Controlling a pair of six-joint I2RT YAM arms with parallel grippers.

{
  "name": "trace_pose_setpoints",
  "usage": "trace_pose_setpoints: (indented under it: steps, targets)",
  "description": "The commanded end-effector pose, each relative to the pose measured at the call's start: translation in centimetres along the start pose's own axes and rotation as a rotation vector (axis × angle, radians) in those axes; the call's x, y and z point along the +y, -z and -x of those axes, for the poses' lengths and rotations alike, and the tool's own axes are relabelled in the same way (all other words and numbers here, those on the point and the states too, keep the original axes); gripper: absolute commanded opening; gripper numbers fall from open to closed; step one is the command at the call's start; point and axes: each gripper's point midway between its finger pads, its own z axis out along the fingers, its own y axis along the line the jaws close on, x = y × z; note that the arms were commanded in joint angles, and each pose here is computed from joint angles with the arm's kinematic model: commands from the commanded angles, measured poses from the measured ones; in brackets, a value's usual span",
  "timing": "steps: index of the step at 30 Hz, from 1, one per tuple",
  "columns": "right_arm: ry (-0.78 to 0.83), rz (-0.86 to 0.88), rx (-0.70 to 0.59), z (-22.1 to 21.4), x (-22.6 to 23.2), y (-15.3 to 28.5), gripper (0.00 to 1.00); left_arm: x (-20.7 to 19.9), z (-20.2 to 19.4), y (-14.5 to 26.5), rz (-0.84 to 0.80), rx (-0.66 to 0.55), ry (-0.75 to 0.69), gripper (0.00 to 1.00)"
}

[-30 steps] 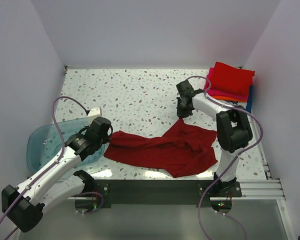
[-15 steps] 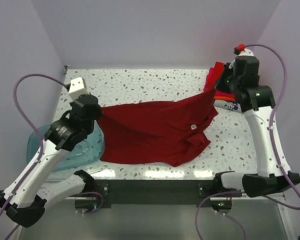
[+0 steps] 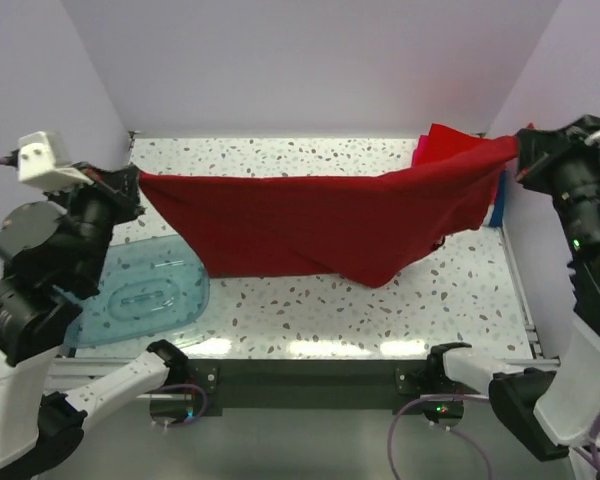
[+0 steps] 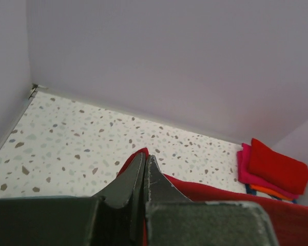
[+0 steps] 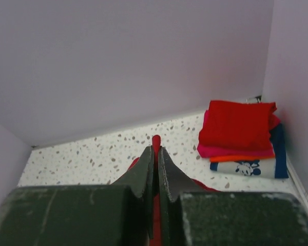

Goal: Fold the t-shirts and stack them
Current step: Flatten the tshirt out

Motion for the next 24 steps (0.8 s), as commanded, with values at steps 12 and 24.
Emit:
trace_pose_setpoints:
  steps: [12, 24]
  targets:
    - [-0.053, 0.067, -0.583, 13.8, -1.9, 15.5, 0.0, -6.1, 12.1, 10.7, -0.559, -0.211, 0.079, 0.0]
    - [-0.021, 0.121, -0.386, 10.1, 0.7, 6.7, 0.0, -5.2, 4.2, 1.1, -0.257, -0.048, -0.055, 0.0]
